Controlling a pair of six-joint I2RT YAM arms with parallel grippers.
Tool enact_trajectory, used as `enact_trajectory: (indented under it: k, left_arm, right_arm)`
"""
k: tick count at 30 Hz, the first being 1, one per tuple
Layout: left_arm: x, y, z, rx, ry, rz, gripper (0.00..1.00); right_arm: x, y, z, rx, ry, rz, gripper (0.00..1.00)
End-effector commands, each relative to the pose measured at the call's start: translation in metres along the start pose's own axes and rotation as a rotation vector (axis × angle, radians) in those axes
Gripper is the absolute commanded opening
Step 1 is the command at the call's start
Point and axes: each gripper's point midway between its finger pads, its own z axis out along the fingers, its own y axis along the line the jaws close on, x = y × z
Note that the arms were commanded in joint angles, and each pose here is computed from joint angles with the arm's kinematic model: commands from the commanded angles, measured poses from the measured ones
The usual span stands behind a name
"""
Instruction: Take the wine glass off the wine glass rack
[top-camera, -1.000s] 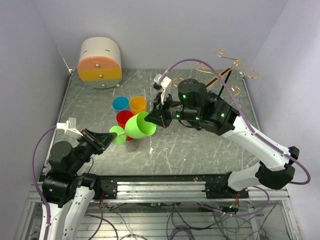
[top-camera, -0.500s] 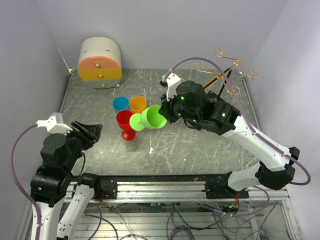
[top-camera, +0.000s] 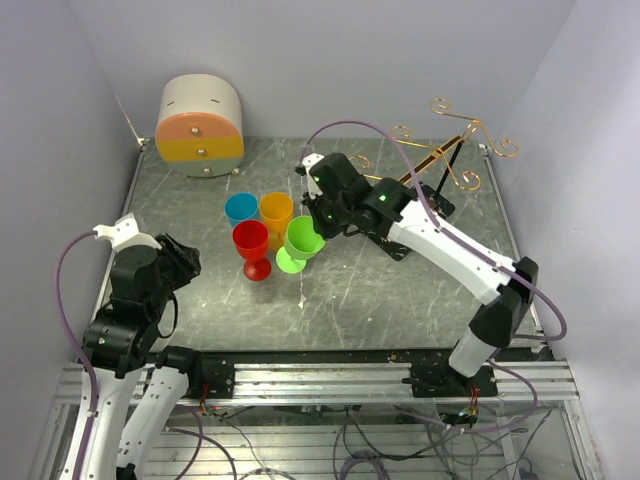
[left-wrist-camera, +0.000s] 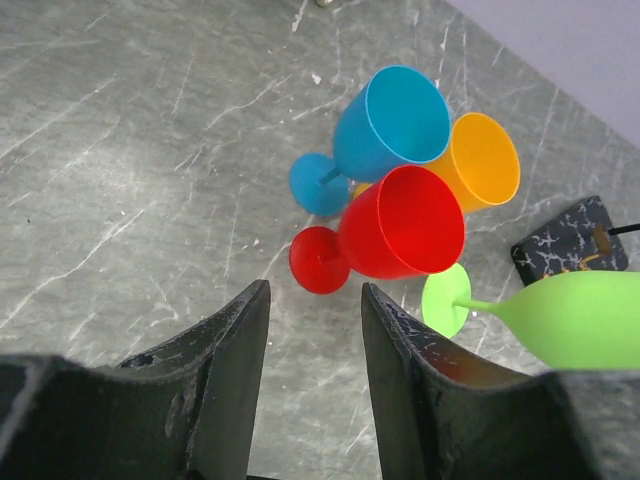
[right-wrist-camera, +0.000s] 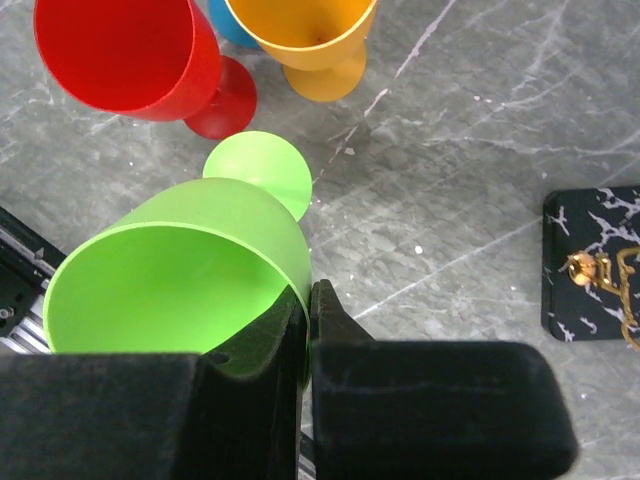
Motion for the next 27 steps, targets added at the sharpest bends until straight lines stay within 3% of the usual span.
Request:
enact_trajectory:
  k: [1, 12, 27]
  left_arm:
    - [-0.011, -0.002, 0.006, 0.002, -0.048, 0.036, 0.52]
    - [-0.011, -0.001, 0.002, 0.014, -0.068, 0.023, 0.51]
    - [-0.012, -0.001, -0.001, 0.021, -0.077, 0.018, 0.51]
  right_arm:
    - [-0.002, 0.005, 0.018, -0.026, 0.037, -0.015, 0.0]
    - [0.015, -0.001, 0.075, 0.02, 0.14, -0.028, 0.0]
    - [0.01, -0.007, 0.103, 0.077, 0.153, -0.029, 0.0]
